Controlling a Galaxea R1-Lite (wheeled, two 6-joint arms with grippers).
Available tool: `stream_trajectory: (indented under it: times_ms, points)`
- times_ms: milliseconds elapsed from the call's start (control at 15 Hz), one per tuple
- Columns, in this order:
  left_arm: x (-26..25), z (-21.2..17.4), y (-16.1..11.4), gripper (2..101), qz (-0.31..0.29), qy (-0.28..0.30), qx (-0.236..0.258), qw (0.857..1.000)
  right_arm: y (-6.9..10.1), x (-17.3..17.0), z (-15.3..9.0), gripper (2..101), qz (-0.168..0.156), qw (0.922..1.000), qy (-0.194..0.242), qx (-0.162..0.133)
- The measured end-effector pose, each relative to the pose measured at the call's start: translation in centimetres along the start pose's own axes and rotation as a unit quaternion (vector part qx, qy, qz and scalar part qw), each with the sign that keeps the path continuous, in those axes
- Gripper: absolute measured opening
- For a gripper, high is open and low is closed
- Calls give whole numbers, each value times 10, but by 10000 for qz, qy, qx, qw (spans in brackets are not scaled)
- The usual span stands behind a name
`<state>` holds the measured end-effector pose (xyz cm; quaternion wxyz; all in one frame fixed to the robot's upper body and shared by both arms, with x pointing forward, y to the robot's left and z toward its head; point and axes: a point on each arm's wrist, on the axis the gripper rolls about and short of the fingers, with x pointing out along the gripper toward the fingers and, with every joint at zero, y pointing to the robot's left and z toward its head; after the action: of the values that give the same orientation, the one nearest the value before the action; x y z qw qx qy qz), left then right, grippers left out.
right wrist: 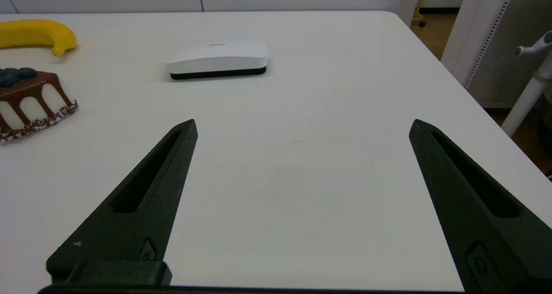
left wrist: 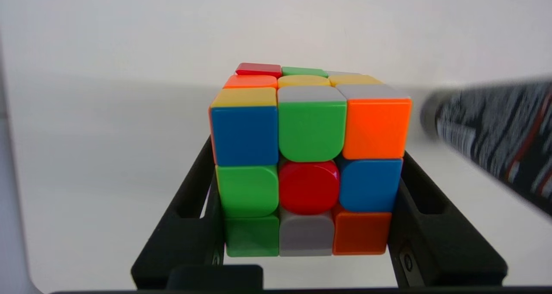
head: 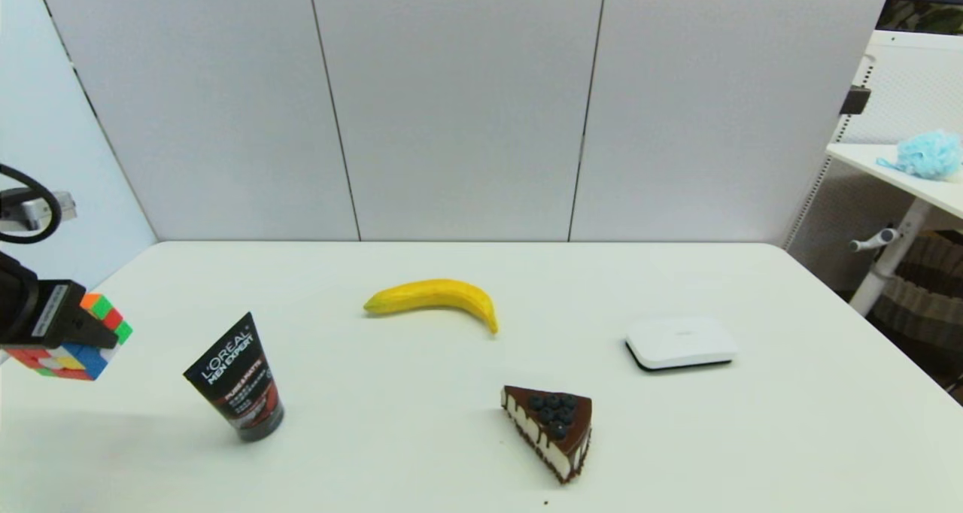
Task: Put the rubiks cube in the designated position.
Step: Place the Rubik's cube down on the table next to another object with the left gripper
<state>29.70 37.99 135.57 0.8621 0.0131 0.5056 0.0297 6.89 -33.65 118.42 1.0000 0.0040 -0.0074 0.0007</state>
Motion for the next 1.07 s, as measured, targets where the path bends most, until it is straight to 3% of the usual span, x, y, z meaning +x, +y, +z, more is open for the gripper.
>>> stream_trajectory:
  times_ms: [467, 667, 1067]
  points:
    - [37, -39, -8, 569, -223, 415, -21, 9989, 0, 0, 0, 973, 0, 10000, 0, -4]
    - [66, -37, -6, 569, -248, 269, -14, 9993, 0, 0, 0, 973, 0, 10000, -2, -2]
    - [87, -37, -6, 569, -325, 616, -35, 9976, 0, 0, 0, 974, 0, 10000, 0, -2]
